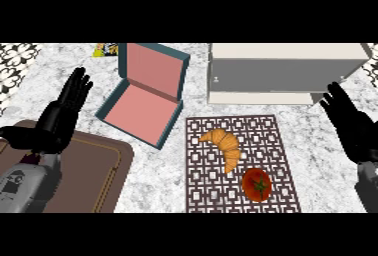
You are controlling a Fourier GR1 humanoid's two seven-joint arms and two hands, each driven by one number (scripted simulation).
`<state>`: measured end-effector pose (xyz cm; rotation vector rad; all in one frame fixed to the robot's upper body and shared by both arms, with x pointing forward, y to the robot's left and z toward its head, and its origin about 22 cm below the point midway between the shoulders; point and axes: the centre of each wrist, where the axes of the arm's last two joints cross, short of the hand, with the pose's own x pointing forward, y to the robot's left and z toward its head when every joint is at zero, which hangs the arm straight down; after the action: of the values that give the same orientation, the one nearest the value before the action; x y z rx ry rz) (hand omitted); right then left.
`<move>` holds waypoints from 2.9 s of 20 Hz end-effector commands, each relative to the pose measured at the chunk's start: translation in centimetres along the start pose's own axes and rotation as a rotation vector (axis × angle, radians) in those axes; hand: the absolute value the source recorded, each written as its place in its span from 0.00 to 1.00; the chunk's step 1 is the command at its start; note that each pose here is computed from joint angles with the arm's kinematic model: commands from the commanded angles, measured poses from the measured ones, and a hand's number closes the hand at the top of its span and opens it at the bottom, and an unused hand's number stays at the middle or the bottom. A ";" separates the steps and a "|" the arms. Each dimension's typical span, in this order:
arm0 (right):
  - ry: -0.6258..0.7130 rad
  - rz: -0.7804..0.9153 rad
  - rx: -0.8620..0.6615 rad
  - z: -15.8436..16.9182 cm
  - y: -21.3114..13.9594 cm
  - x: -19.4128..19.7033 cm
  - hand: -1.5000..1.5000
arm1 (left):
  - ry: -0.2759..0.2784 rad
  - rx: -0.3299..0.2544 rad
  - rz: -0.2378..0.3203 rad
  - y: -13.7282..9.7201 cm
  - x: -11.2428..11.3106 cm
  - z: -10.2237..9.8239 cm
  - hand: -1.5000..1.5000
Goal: Pick the tomato from the placemat and place it in the tiered shelf
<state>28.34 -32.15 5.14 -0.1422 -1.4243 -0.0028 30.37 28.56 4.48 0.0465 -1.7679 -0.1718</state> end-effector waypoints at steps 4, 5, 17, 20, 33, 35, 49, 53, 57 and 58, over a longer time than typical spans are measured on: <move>-0.470 0.049 0.113 1.0 -2.8 3.6 1.00 | 0.383 0.144 0.041 2.4 -4.6 3.9 0.50; -0.564 0.060 0.141 0.9 -2.9 4.9 1.00 | 0.476 0.170 0.037 2.1 -6.3 5.7 0.50; -0.500 0.239 0.322 4.2 -11.2 -6.1 0.00 | 0.646 0.133 0.114 -0.4 -6.5 6.9 0.50; -0.490 0.285 0.455 6.2 -11.4 -5.3 0.00 | 0.663 0.147 0.106 -0.4 -6.5 7.7 0.50; -0.337 0.582 0.450 10.0 -4.4 2.9 0.00 | 0.661 0.150 0.120 0.4 -5.2 5.5 0.50; -0.324 0.573 0.429 11.5 -1.6 3.8 0.00 | 0.657 0.144 0.120 -2.2 -4.9 5.8 0.50; -0.147 0.830 0.397 11.1 6.4 5.1 0.00 | 0.655 0.130 0.121 -0.5 -5.5 6.3 0.50; -0.098 0.886 0.367 12.3 7.1 2.4 0.00 | 0.663 0.141 0.103 -0.2 -6.1 6.4 0.50; -0.083 0.889 0.332 11.9 8.5 0.8 0.00 | 0.656 0.151 0.091 -1.7 -5.7 5.3 0.50; -0.078 0.894 0.297 12.2 8.4 1.2 0.00 | 0.664 0.140 0.119 -0.9 -6.9 7.3 0.50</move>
<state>17.34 -23.26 7.84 -0.4711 -1.3385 0.9657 25.06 29.40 -2.71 0.0970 -1.1247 0.0496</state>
